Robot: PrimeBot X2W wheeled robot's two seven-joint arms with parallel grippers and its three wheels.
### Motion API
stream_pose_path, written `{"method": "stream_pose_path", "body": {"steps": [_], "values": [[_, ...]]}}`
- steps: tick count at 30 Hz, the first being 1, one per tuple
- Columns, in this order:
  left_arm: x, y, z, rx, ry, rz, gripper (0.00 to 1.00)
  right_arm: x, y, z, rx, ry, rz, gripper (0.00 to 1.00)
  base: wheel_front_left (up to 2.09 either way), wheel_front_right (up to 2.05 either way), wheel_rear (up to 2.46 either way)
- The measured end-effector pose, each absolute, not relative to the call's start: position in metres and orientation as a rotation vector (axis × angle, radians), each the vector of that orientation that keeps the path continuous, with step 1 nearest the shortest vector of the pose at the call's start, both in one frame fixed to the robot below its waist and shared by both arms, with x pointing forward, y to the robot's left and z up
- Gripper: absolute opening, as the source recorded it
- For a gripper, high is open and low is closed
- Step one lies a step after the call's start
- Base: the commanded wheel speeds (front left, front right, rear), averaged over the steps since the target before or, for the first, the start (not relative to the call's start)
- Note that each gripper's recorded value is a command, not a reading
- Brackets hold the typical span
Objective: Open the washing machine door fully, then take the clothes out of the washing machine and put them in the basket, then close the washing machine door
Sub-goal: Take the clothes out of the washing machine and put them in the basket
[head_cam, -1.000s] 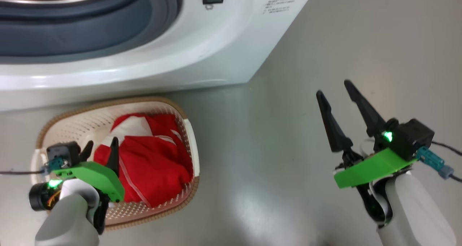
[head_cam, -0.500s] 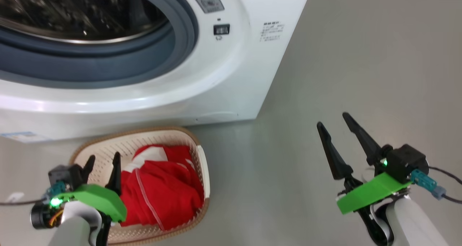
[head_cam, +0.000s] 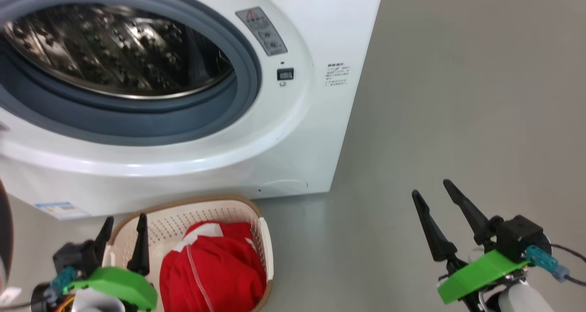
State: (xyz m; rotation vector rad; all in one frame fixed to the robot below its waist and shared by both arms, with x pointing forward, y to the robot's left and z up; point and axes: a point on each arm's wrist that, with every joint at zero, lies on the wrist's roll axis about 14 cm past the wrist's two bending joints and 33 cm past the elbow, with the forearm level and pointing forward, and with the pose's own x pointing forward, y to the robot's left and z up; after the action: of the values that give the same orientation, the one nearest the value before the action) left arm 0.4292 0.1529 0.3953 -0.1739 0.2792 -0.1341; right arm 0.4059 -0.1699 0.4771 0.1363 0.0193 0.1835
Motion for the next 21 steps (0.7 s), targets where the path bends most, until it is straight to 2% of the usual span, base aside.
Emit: {"method": "stream_pose_path", "body": {"steps": [21], "values": [[0.384, 0.173, 0.455, -0.156, 0.084, -0.087, 1.0, 0.36, -0.195, 0.485, 0.135, 0.003, 0.111, 1.0, 0.0, 0.0, 0.0]]}}
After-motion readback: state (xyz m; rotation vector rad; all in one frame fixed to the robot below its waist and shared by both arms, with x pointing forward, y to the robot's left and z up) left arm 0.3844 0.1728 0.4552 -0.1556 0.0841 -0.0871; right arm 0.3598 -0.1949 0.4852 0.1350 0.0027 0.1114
